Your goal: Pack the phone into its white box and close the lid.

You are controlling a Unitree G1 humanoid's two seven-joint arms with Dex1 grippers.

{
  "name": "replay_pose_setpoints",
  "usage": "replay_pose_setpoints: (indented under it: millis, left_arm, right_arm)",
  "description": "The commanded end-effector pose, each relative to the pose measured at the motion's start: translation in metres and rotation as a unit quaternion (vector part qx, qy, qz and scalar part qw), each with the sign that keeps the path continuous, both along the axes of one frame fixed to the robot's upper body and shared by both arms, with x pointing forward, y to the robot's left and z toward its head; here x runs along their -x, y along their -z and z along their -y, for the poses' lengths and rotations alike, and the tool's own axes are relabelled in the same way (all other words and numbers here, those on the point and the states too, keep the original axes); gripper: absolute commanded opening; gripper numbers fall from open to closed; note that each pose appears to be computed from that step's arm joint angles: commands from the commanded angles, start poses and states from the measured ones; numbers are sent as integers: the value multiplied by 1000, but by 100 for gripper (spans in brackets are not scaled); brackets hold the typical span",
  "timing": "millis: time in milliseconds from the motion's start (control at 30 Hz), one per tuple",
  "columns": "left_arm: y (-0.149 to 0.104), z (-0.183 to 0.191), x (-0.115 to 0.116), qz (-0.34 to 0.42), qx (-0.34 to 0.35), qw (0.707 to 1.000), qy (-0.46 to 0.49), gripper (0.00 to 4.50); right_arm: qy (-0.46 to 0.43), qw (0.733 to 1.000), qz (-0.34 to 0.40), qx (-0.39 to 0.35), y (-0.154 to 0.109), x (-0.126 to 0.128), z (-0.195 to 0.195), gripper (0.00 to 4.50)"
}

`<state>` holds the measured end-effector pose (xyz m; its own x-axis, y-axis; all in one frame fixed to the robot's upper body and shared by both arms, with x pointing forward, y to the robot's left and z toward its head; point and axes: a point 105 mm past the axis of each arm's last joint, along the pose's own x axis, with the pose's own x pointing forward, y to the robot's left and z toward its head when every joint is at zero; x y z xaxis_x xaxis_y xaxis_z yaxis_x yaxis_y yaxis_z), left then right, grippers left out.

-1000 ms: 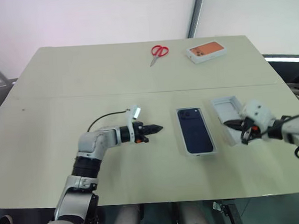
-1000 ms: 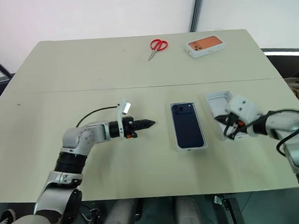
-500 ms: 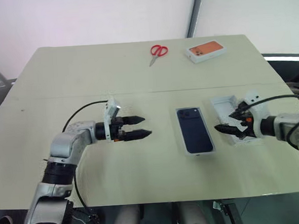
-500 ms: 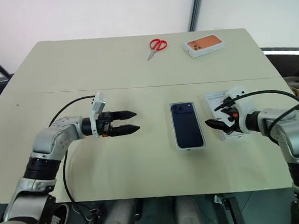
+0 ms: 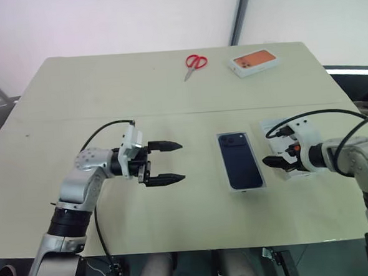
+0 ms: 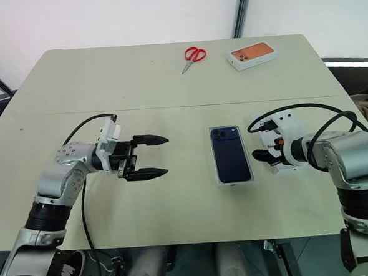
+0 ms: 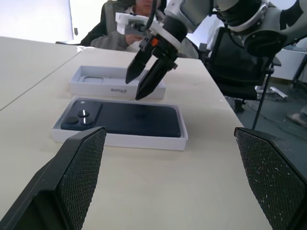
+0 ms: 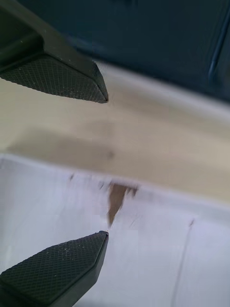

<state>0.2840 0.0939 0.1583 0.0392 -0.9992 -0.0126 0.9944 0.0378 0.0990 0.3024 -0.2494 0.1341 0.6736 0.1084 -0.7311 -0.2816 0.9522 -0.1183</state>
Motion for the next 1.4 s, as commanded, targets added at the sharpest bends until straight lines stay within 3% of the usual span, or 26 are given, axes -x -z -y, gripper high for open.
replay_pose_setpoints:
  millis: [33,133,267,367,433,500,700,933,1067,1200,1267,1333,1400]
  left_arm:
    - [-5,6,4,21,8,1000,4,450]
    - [-3,9,4,22,12,1000,-2,450]
    - [-3,10,4,19,19,1000,-13,450]
    - [3,7,2,12,16,999,-29,450]
    - [4,7,2,12,16,999,-34,450]
    - [3,7,2,12,18,999,-36,450]
    - [3,6,2,14,17,999,-43,450]
    - [4,5,0,10,15,999,-50,450]
    - [3,2,-13,7,19,996,-86,450]
    - [1,-3,-29,14,25,991,-131,450]
    - [2,-8,-38,22,22,986,-163,450]
    - [2,-12,-42,9,30,983,-180,450]
    - [1,-15,-44,4,35,981,-192,450]
  right_arm:
    - [7,999,22,32,-11,-2,3,447]
    - [13,999,6,33,-2,3,1,447]
    - [0,995,5,102,2,3,8,447]
    - [19,998,1,63,5,2,4,447]
    - [29,998,4,63,4,0,5,396]
    - [34,997,6,63,4,-1,4,315]
    - [42,997,13,57,7,-2,-1,4]
    - [87,995,35,43,2,-11,6,4]
    - [87,989,96,-64,-29,-34,-14,4]
    - [12,956,190,-223,-77,-47,-53,4]
    - [-50,918,199,-340,-98,-41,-83,4]
    - [-131,877,178,-428,-101,-24,-110,4]
    - [-168,853,159,-468,-97,-12,-121,4]
